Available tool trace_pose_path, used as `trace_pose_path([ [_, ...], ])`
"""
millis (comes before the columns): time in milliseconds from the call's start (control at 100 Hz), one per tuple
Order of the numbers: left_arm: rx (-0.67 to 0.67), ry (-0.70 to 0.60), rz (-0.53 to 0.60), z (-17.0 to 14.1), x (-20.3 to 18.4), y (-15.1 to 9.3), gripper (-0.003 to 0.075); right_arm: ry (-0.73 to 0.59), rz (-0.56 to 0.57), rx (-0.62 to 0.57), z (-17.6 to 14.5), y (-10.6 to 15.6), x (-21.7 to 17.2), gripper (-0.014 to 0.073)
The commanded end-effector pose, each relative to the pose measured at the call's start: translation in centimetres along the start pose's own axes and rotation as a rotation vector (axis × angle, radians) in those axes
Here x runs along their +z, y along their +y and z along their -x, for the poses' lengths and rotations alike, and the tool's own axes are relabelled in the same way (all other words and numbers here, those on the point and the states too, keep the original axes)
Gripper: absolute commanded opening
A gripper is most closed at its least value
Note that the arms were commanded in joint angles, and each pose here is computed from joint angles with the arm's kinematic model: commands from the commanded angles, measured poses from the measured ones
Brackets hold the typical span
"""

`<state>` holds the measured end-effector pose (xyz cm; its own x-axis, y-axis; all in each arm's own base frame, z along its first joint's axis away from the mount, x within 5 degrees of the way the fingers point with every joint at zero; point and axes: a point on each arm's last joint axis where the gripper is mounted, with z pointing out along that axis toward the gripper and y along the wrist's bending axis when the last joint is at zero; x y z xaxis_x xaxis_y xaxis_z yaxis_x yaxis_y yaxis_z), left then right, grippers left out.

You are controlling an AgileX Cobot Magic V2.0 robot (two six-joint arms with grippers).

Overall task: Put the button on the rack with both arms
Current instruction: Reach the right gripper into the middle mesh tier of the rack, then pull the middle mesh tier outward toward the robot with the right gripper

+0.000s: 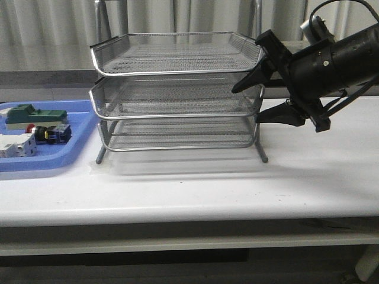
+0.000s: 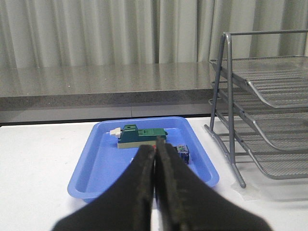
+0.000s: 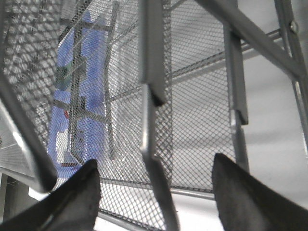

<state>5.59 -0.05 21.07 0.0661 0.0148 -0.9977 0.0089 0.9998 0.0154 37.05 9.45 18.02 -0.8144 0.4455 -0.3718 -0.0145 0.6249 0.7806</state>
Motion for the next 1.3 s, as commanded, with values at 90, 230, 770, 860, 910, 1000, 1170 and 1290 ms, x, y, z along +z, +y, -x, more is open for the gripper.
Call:
trace_pose_path([
  [90,-0.013,-0.064,-0.002,-0.7,-0.1,0.0,0.0004,-0.040,0.100,-0.025,1.1,2.4,-1.1,0.0353],
  [230,-0.013,-0.064,-0.002,-0.7,-0.1,0.0,0.0004,-0.040,0.100,-0.025,1.1,2.4,-1.1,0.0235],
  [770,-0.013,-0.064,-0.002,-0.7,-0.1,0.0,0.0004,0.007,0.075,-0.090,0.6,2.1,-1.1,-0.0066],
  [860,-0.013,-0.064,-0.002,-0.7,-0.1,0.0,0.0004,0.041,0.091,-0.116,0.3,2.3,-1.1,-0.0066],
  [910,-0.013,-0.064,-0.002,-0.7,-0.1,0.0,0.0004,0.055,0.095,-0.127,0.1,2.3,-1.2,-0.0064],
  [1000,-0.013,-0.064,-0.002,-0.7,-0.1,0.0,0.0004,0.067,0.097,-0.126,-0.2,2.2,-1.3,-0.0064],
  [1170,-0.013,-0.064,-0.002,-0.7,-0.1,0.0,0.0004,0.100,0.073,-0.105,-1.7,1.4,-1.8,-0.0064],
  [1290,-0.013,-0.064,-0.002,-0.7,-0.1,0.0,0.0004,0.118,0.046,-0.093,-3.0,0.8,-2.4,-0.0064],
])
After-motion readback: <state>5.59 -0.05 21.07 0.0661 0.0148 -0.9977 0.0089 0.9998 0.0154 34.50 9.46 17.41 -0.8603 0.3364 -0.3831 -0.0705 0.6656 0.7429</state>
